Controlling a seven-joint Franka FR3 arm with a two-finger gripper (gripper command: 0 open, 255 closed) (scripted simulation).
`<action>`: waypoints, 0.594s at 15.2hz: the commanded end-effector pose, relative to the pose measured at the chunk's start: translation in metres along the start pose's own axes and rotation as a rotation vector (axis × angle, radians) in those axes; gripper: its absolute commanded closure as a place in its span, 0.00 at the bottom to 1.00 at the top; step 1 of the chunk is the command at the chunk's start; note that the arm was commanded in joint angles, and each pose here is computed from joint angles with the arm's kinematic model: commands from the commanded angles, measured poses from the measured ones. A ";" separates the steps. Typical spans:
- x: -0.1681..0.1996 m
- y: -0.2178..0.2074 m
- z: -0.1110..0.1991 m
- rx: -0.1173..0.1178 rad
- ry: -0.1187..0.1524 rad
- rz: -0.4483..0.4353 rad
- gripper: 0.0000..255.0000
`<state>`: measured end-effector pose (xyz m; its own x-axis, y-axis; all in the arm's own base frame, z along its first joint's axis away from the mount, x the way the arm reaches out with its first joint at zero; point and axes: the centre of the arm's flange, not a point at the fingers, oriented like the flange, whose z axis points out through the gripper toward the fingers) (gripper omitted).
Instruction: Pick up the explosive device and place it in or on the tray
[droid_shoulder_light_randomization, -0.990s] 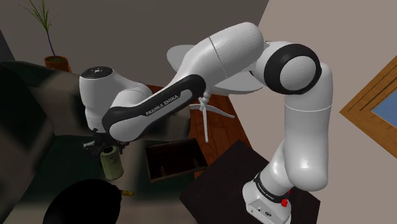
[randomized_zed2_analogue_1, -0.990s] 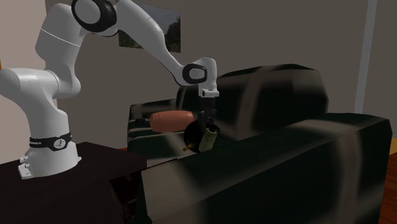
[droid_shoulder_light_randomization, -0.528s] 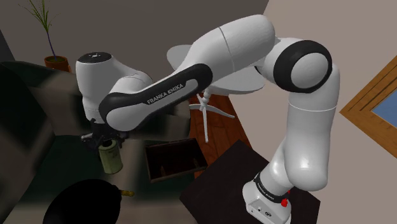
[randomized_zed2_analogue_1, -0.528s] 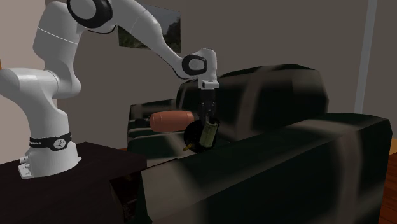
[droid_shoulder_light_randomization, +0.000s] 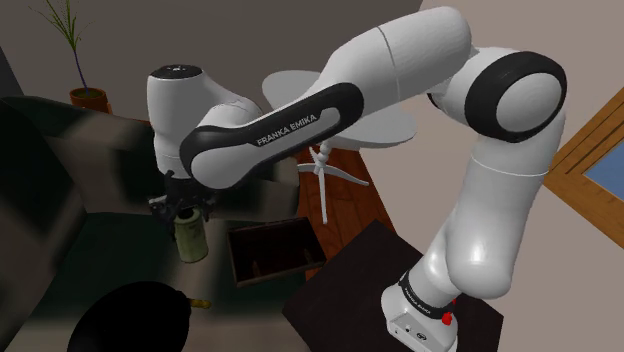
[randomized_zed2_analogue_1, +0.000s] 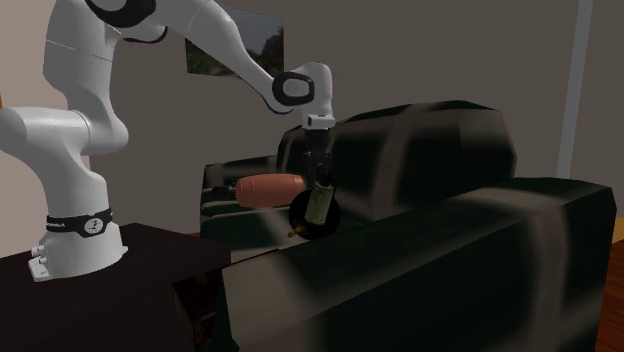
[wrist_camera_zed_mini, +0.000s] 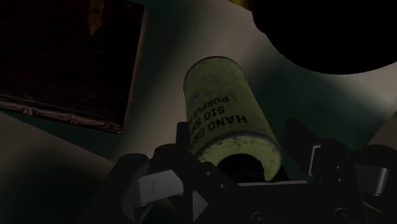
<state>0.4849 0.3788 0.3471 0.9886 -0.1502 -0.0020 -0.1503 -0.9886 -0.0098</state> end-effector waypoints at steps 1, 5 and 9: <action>-0.007 0.026 -0.004 0.000 0.001 0.000 1.00; -0.020 0.076 -0.012 0.000 0.001 0.000 1.00; -0.033 0.127 -0.021 0.000 0.001 0.000 1.00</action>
<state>0.4402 0.2714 0.3627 0.9886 -0.1508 -0.0016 -0.1508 -0.9885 -0.0089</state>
